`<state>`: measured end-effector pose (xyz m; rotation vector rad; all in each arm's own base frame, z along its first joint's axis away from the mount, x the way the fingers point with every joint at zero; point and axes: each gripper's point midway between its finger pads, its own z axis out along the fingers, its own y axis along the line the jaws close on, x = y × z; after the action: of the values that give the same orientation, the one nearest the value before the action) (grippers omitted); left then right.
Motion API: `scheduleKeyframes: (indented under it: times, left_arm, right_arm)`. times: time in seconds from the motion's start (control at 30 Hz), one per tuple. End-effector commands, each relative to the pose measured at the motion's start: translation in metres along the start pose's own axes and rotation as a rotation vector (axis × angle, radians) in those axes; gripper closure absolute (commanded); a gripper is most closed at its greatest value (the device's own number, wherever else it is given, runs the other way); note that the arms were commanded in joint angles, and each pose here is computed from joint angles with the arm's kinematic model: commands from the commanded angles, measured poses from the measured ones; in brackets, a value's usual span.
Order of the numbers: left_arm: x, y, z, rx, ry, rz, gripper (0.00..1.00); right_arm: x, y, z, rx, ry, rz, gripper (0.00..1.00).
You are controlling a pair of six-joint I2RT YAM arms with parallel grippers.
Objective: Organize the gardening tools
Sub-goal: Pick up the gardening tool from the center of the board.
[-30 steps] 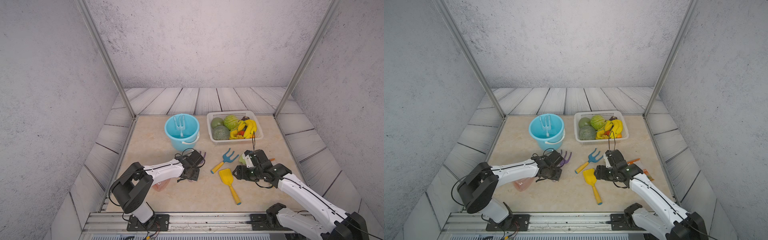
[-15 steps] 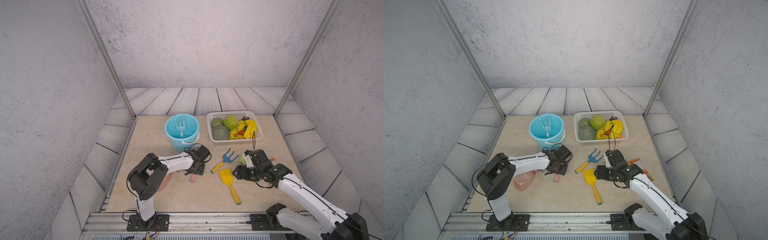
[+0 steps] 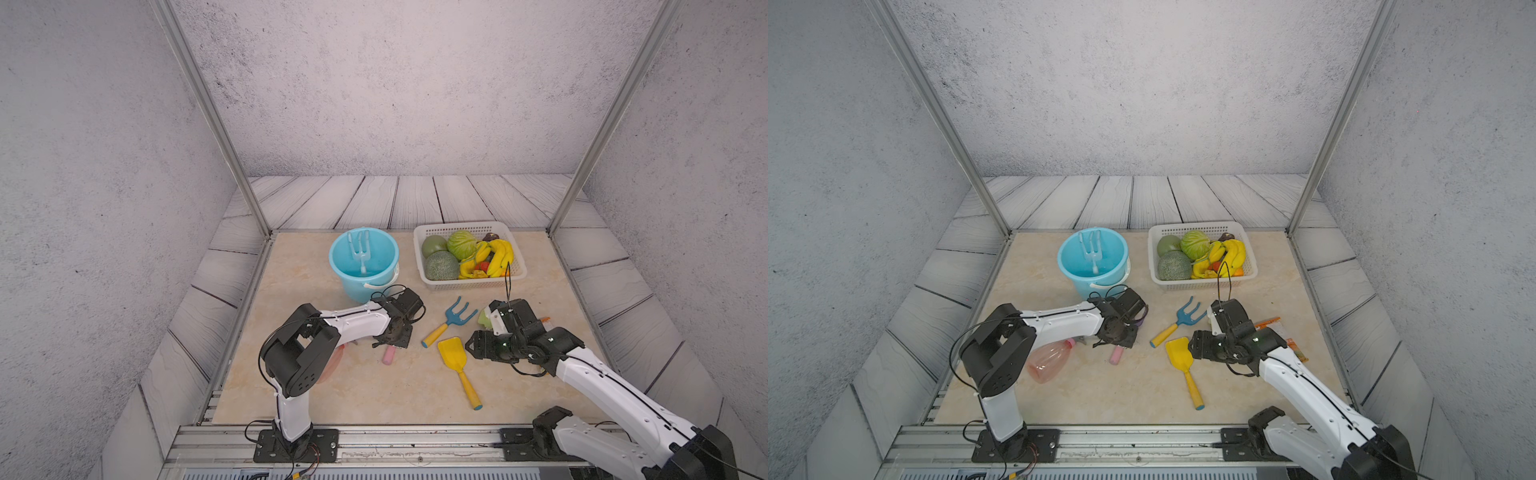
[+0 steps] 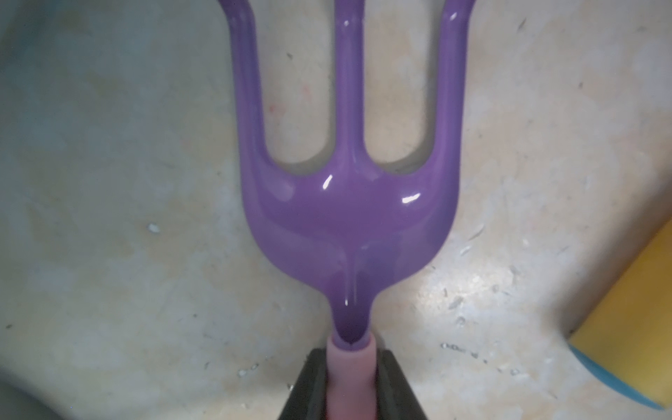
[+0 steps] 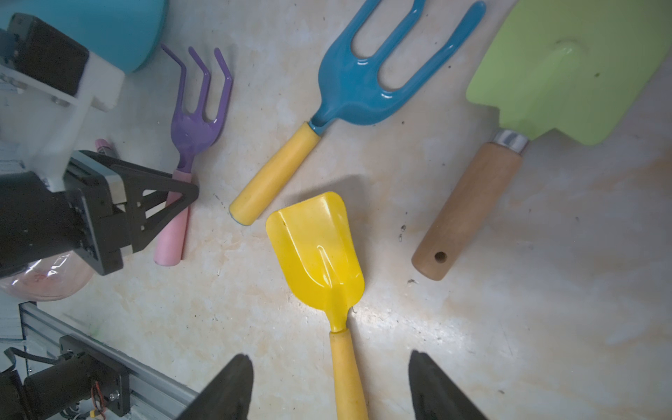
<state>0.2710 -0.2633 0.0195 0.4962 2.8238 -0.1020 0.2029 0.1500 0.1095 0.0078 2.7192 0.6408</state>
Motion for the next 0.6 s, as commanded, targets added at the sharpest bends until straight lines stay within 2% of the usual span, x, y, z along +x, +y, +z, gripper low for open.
scheduleKeyframes:
  times: [0.0,0.17,0.33,0.57]
  left_arm:
    - [-0.007,-0.011,-0.030,0.052,-0.056,0.008,1.00]
    - [-0.020,-0.019,-0.079,0.111,-0.162,0.015,1.00]
    - [-0.040,-0.017,-0.138,0.157,-0.317,0.010,1.00]
    - [-0.090,0.022,-0.222,0.079,-0.585,-0.030,1.00]
  right_arm:
    - [-0.004,0.001,-0.005,0.005,-0.029,0.001,0.27]
    - [-0.010,0.004,-0.013,0.005,-0.054,-0.013,0.27]
    - [-0.018,0.010,-0.023,-0.015,-0.093,-0.028,0.27]
    - [-0.021,0.017,-0.028,-0.039,-0.102,-0.043,0.27]
